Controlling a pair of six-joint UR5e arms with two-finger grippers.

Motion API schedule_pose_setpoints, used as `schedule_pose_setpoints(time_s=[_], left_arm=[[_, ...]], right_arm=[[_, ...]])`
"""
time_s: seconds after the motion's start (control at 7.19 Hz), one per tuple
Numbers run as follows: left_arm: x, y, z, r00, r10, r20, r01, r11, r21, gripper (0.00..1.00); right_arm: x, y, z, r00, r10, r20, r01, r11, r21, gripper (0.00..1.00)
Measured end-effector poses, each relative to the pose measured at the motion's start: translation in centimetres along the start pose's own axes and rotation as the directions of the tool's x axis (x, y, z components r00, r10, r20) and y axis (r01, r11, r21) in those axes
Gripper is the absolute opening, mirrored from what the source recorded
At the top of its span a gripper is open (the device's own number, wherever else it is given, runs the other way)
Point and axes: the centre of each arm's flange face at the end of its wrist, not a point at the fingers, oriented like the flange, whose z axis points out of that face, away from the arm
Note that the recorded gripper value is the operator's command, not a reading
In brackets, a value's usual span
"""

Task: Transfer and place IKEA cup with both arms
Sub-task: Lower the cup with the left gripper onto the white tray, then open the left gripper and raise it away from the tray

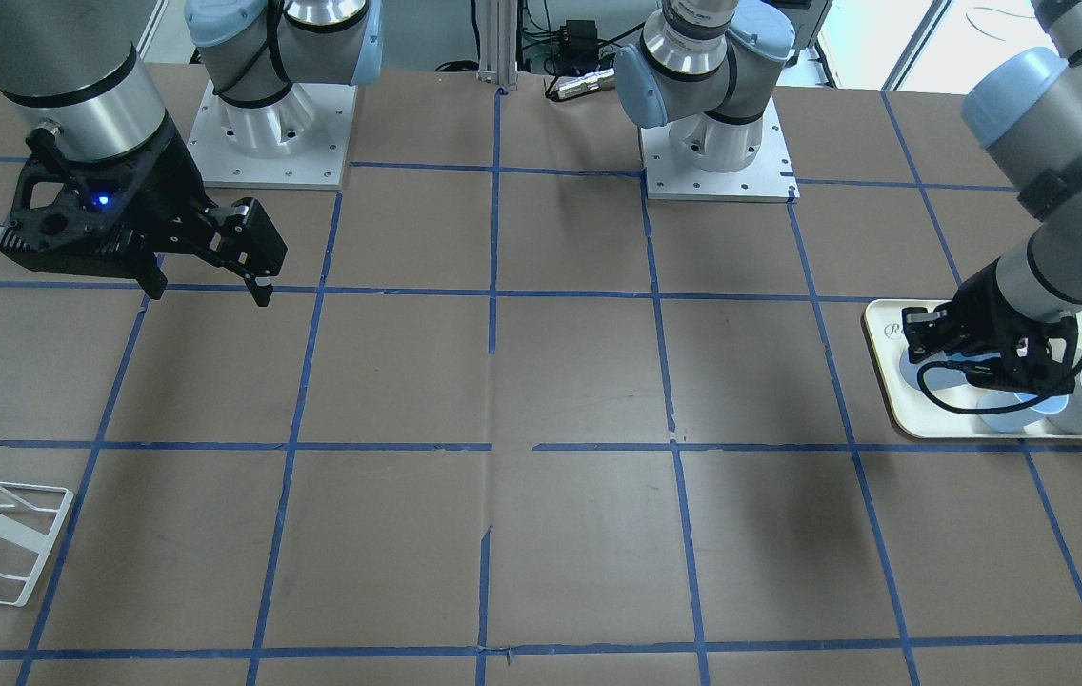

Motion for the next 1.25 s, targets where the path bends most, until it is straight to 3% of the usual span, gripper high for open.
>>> schedule_pose_setpoints(time_s=[0.42,1.11,1.25], left_arm=[[-3.6,-1.8,4.1,0.998,-0.010,0.059,0.011,1.000,-0.029,0.00],[-7.7,-1.7,8.3,0.999,-0.006,0.040,0.010,0.996,-0.088,0.00],[-8.0,-1.8,8.9,0.999,-0.001,0.036,0.005,0.995,-0.095,0.27]], right_arm=[[0.0,0.0,0.0,1.000,-0.002,0.002,0.002,1.000,-0.001,1.00],[0.0,0.0,0.1,1.000,-0.007,0.003,0.007,1.000,-0.005,1.00],[0.0,0.0,0.1,1.000,-0.008,0.003,0.008,1.000,-0.004,1.00]])
